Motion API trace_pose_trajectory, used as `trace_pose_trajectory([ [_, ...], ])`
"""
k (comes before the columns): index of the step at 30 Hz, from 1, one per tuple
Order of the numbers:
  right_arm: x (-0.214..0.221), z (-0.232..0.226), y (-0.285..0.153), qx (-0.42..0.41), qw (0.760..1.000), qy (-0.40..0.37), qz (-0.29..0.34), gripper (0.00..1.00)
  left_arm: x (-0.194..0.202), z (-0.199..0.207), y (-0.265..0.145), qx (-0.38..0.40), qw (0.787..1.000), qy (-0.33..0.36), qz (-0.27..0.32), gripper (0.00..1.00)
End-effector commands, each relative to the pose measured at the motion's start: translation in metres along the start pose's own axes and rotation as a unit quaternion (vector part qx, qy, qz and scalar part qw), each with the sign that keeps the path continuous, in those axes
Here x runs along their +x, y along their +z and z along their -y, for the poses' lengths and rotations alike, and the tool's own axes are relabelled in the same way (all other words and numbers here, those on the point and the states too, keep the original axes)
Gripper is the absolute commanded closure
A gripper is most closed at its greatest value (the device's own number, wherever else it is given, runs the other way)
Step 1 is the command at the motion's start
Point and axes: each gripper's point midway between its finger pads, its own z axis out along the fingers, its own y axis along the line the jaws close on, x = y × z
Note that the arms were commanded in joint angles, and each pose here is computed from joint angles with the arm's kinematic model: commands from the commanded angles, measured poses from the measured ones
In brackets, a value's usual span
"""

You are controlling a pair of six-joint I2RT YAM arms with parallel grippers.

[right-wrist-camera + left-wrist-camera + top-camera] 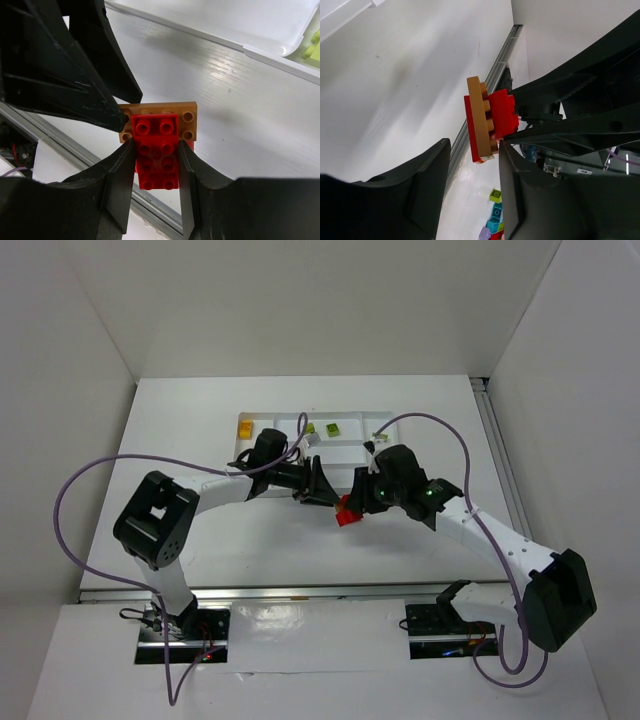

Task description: Sort the legos into containers by color

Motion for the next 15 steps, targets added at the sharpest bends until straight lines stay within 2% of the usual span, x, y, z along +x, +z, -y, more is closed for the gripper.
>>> trace_pose_trajectory([
  [1,-0.0192,-0.0122,-0.0054,-0.011,1.0,-0.014,0.023,0.83,-0.0077,0.0153,0.0022,0.021,0.999,0.023,-0.002,0.47],
  [8,-0.0246,-0.02,-0.0053,-0.022,0.999,-0.018,0.027,0.83,-0.0056,0.0175,0.0067,0.031,0.999,0.024,-0.012,0.58],
  [9,-0.0246,-0.02,-0.0053,-0.022,0.999,-0.018,0.027,0.83,-0.0056,0.0176,0.0067,0.031,0.999,0.024,-0.012,0.64],
  [12,-0.023,-0.0189,-0.003,-0.02,0.999,-0.018,0.023,0.83,-0.0065,0.0189,0.0065,0.03,0.999,0.022,-0.013,0.73],
  [15,-0.0239,-0.0172,-0.0028,-0.015,0.999,-0.018,0.025,0.83,-0.0037,0.0162,0.0061,0.025,0.999,0.017,-0.018,0.92],
])
